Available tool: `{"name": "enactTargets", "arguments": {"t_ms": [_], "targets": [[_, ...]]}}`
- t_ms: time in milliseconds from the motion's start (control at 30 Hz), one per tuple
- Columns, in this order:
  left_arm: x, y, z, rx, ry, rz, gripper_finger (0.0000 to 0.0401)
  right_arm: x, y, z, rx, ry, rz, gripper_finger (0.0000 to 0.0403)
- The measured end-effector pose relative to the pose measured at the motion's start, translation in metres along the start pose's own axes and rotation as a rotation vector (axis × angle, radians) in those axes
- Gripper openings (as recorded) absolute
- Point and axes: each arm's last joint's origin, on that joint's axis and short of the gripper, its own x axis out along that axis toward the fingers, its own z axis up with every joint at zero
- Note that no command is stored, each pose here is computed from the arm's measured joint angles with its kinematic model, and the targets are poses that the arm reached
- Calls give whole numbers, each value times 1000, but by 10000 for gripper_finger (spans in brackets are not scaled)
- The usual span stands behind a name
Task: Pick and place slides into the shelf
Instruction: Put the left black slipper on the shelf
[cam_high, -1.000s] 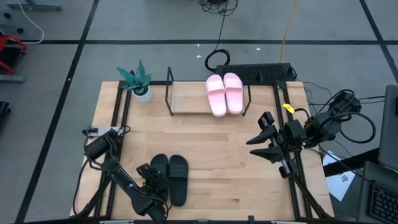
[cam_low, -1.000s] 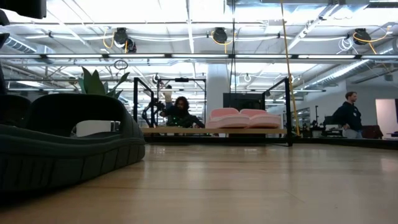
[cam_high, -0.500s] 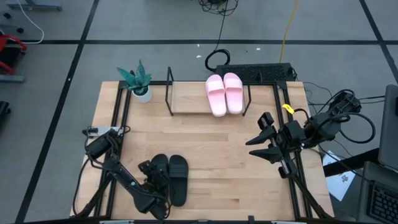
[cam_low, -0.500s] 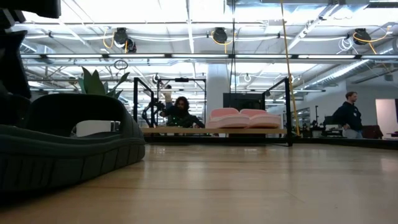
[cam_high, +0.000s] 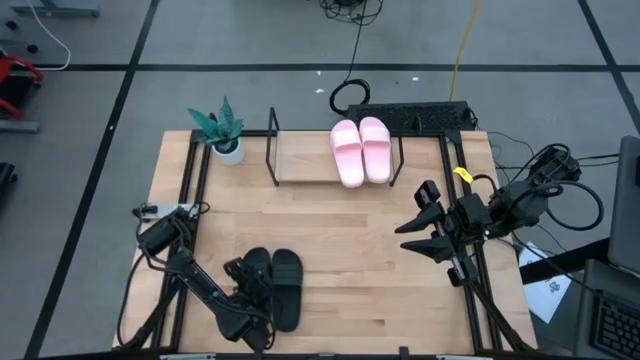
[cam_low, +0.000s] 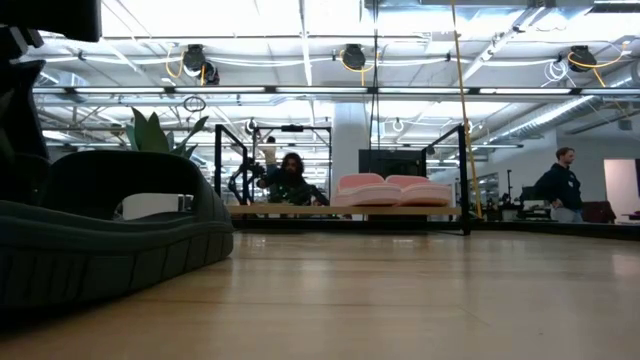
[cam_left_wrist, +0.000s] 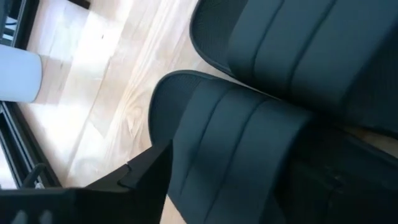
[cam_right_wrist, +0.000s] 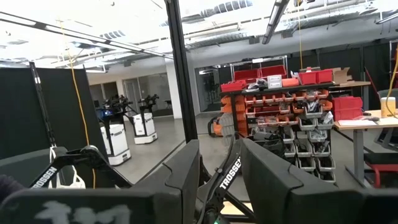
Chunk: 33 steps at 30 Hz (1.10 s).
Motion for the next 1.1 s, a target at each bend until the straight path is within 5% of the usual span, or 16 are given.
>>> {"name": "enactTargets", "arguments": {"t_ms": [633, 1000, 1100], "targets": [[-1, -3, -2, -27, 14, -25, 199, 0, 0, 0, 0, 0, 0, 110], [-2, -6, -2, -3, 6, -59, 20, 0, 0, 0, 0, 0, 0, 110], [-2, -7, -2, -14, 6, -65, 9, 0, 0, 0, 0, 0, 0, 110]]}}
